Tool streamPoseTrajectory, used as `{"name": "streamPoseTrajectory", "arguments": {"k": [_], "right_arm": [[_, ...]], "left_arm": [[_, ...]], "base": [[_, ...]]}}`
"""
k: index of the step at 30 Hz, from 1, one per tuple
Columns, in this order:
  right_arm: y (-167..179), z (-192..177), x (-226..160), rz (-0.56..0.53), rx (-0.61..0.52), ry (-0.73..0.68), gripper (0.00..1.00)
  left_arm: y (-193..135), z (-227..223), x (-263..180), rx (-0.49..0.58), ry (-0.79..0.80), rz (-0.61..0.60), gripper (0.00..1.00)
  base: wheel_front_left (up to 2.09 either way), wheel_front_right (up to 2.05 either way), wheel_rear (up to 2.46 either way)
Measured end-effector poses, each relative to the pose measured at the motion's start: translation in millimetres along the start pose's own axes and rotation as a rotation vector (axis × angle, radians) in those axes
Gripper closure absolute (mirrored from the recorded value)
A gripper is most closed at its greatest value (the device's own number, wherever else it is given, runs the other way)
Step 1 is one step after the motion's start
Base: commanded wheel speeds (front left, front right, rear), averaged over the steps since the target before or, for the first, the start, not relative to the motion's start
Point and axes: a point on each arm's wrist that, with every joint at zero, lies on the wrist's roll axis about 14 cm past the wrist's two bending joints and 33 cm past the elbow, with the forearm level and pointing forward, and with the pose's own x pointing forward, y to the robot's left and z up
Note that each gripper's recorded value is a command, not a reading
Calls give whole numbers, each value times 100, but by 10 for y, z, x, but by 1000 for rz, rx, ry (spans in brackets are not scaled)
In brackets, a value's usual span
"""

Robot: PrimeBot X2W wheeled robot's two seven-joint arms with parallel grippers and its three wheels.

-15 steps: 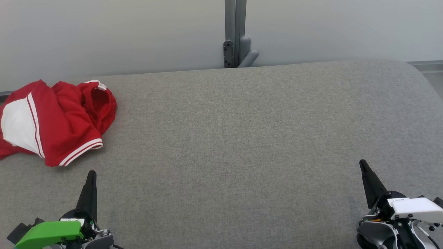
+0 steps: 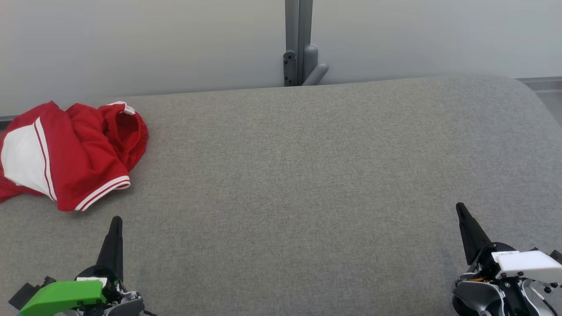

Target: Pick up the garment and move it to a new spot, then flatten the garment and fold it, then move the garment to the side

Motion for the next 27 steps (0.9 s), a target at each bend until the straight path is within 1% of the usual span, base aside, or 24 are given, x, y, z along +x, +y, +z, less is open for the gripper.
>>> {"name": "streamPoseTrajectory", "arguments": {"k": [27], "right_arm": [[-1,-1,0,0,0,0,100]], "left_arm": [[0,0,0,0,0,0,100]], "base": [[0,0,0]]}}
